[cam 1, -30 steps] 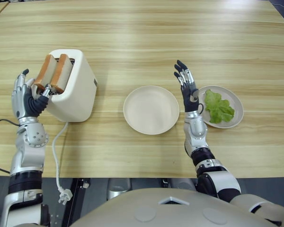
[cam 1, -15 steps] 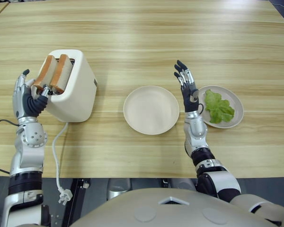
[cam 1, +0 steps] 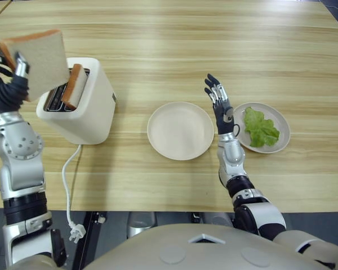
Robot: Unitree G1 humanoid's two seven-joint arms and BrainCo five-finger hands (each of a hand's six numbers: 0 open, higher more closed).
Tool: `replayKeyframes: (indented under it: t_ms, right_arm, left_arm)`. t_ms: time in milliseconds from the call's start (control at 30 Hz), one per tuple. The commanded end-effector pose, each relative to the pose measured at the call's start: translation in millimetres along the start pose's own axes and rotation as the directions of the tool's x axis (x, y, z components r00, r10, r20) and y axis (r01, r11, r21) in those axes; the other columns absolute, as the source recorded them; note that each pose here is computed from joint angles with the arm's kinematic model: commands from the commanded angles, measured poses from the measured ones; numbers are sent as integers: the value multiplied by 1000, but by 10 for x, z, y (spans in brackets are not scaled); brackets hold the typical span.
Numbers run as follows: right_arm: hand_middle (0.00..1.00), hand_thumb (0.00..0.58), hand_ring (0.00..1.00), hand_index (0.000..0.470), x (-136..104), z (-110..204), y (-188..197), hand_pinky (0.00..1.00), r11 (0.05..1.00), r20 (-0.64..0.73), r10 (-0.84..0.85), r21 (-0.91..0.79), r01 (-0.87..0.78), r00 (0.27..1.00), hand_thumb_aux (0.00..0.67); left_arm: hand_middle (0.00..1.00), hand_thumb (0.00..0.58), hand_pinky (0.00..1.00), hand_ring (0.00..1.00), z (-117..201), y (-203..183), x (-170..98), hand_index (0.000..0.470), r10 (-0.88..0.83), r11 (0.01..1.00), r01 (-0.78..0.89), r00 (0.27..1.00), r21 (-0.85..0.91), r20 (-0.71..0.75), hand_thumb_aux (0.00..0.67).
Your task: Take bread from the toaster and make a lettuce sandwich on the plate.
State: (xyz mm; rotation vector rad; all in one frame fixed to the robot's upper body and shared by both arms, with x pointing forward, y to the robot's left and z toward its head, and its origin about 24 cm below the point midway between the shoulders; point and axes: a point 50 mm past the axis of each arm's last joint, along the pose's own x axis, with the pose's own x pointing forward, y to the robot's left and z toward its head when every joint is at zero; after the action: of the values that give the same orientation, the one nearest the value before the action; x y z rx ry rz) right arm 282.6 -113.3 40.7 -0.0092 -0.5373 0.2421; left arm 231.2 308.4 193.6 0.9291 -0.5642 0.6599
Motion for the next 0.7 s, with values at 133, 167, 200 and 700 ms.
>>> replayKeyframes:
  t_ms: [133, 167, 200, 700]
  right_arm:
    - [0, 0, 0, 0, 27, -36, 12, 0, 1000, -18, 2, 3, -2, 1000, 0]
    - [0, 0, 0, 0, 38, -35, 5, 0, 1000, -17, 0, 2, 0, 1000, 0]
    - [0, 0, 0, 0, 52, -30, -13, 0, 1000, -14, -6, 1, 6, 1000, 0]
    - [0, 0, 0, 0, -68, 476, -1456, 0, 715, -24, -62, -698, 27, 998, 0]
  left_arm:
    - [1000, 580, 1000, 1000, 286, -2, 105, 460, 17, 999, -13, 995, -51, 97, 670]
    - [1000, 580, 1000, 1000, 358, -26, 112, 460, 8, 996, 3, 993, -93, 118, 670]
    - [1000, 580, 1000, 1000, 447, -56, 114, 460, -9, 990, 29, 989, -139, 145, 670]
    - [1000, 580, 1000, 1000, 1208, -1516, -654, 460, -586, 500, 493, 798, -712, 141, 670]
